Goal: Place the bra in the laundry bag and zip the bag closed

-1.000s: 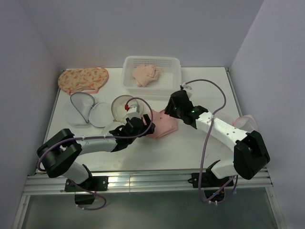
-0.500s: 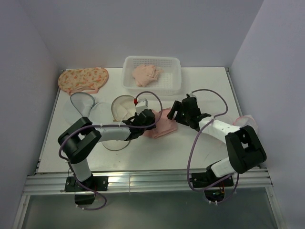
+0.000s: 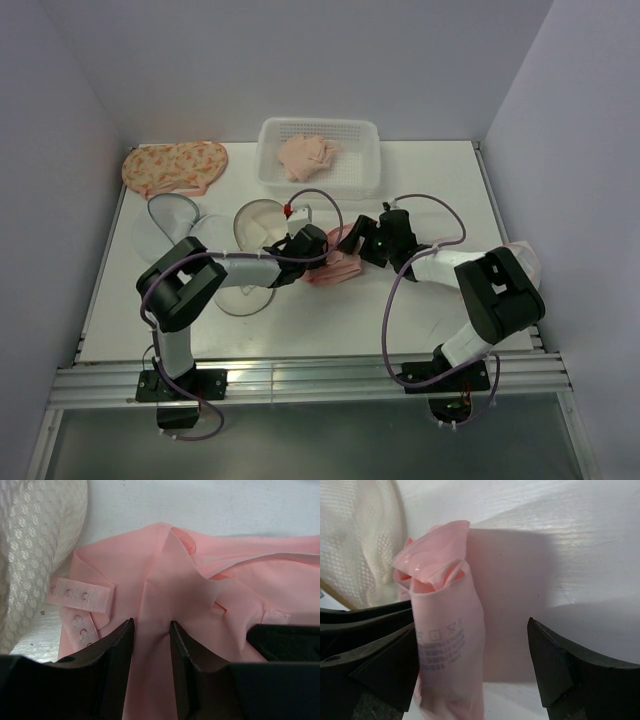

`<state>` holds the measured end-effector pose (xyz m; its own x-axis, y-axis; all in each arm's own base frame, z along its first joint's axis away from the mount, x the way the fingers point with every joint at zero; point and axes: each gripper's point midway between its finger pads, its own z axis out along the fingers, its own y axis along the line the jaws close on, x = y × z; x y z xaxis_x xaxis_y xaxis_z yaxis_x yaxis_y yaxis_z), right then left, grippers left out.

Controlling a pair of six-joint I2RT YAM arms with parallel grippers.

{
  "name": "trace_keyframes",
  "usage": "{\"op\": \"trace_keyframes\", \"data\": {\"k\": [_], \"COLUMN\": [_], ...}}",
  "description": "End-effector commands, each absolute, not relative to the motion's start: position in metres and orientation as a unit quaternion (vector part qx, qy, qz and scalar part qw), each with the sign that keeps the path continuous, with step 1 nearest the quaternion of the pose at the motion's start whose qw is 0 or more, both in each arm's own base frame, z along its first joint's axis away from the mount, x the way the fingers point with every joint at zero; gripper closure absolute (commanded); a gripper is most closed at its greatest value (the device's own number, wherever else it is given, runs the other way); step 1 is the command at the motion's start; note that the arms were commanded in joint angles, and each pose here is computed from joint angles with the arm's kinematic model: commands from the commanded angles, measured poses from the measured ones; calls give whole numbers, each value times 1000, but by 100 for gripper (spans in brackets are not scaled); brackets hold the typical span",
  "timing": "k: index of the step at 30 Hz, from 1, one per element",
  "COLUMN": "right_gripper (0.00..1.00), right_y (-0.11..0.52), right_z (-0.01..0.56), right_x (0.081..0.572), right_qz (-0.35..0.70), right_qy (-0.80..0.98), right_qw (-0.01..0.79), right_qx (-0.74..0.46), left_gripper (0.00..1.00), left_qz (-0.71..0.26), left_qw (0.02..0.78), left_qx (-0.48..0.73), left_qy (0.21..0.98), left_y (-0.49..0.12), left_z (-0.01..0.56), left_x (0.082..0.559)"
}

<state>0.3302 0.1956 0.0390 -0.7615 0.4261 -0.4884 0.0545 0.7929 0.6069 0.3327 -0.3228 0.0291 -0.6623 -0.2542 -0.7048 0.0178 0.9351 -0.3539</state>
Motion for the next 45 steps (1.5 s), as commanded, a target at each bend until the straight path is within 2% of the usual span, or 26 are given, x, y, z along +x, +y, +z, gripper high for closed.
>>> {"op": "trace_keyframes", "data": {"k": [1,21,27,33,36,37,39,40,42,43,45], "right_gripper": [13,14,14,19,29,41,53,61,70,82,92], "right_y": [206,209,223,228,228,228,225,224,220,219,216], "right_z": [50,81,75,59,52,50,47,47,46,48,49], "right_x": [337,333,329,327,325,325,325,325,326,326,326], "right_qz": [332,367,374,359,354,352,343,341,330,329,322], "right_qy": [873,846,852,865,870,871,874,874,876,875,876], "right_qw": [330,356,341,324,317,315,316,318,321,324,327], "right_qx": [136,151,134,134,134,134,140,138,144,143,146], "left_gripper": [59,59,59,58,58,58,58,58,58,58,56], "left_qz": [-183,-196,-197,-200,-201,-201,-201,-201,-203,-203,-207], "left_qw": [403,398,399,401,401,401,401,401,403,404,413], "left_qx": [-49,-44,-44,-43,-43,-43,-42,-42,-45,-45,-50], "left_qy": [895,895,894,893,893,893,893,893,892,891,885], "left_y": [-334,-336,-336,-337,-337,-337,-337,-337,-335,-334,-330], "left_z": [32,34,37,41,41,41,41,41,44,46,55], "left_x": [336,330,331,332,332,332,331,331,330,330,329]}}
